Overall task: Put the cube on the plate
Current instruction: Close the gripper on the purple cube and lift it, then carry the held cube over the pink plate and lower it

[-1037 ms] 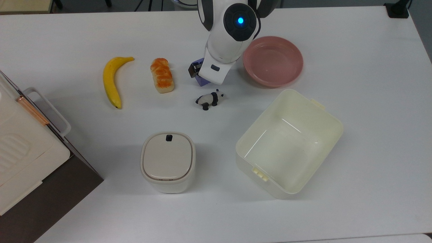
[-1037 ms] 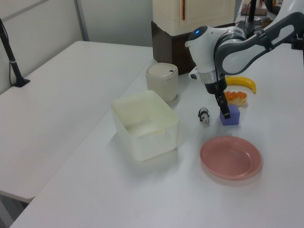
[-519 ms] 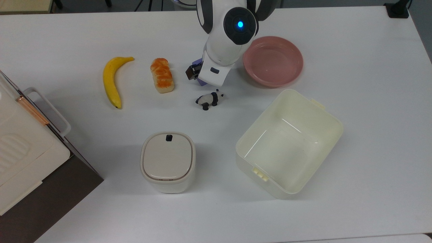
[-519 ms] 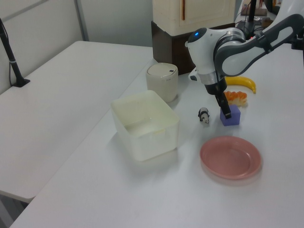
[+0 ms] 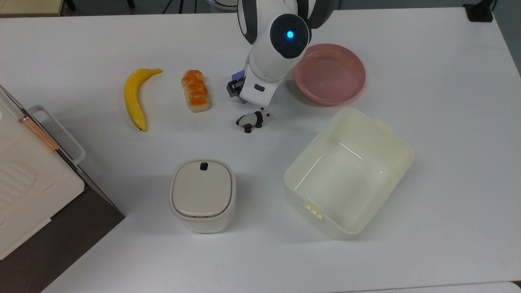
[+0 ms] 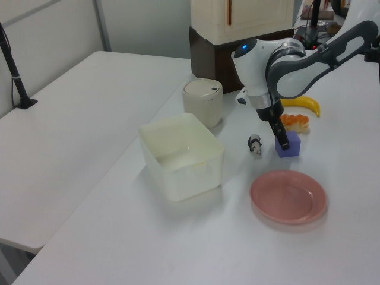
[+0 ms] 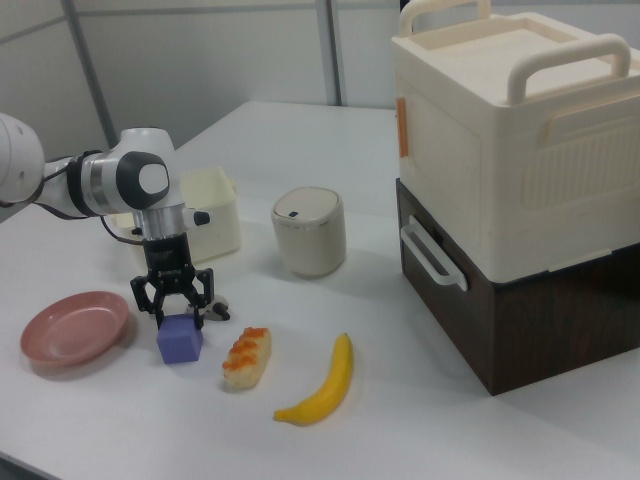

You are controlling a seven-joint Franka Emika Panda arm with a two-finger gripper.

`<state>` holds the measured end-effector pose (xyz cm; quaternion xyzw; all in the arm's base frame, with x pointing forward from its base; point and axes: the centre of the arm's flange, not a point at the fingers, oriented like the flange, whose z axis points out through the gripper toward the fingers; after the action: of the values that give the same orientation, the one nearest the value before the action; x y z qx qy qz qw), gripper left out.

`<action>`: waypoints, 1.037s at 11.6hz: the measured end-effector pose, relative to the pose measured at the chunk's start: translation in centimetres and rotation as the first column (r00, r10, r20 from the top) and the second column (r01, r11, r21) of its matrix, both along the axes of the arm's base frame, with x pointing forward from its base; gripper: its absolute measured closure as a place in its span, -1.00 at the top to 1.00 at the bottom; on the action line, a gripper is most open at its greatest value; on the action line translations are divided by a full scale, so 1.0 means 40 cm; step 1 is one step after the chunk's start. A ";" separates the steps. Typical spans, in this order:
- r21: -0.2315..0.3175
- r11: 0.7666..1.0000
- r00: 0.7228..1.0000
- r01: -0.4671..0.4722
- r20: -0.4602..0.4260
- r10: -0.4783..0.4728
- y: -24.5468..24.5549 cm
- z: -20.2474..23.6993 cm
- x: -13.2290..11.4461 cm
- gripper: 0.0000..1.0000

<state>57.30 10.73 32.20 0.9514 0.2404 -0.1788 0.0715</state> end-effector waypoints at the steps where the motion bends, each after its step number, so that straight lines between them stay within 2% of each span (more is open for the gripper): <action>1: 0.000 1.000 1.000 0.000 0.001 0.000 0.001 0.001 0.001 0.24; 2: 0.001 1.000 1.000 -0.001 0.006 0.001 0.002 0.008 0.003 0.07; 5: 0.001 1.000 1.000 0.000 0.013 0.000 0.006 0.030 0.012 0.07; 7: 0.002 1.000 0.999 -0.011 0.034 0.011 0.045 0.092 0.018 0.07; 9: -0.004 1.000 0.996 -0.013 0.087 0.013 0.183 0.147 -0.015 0.07; 12: -0.008 0.999 0.992 -0.052 0.112 0.052 0.376 0.156 -0.093 0.07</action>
<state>53.59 25.78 38.46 0.9531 0.2602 -0.1239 0.0919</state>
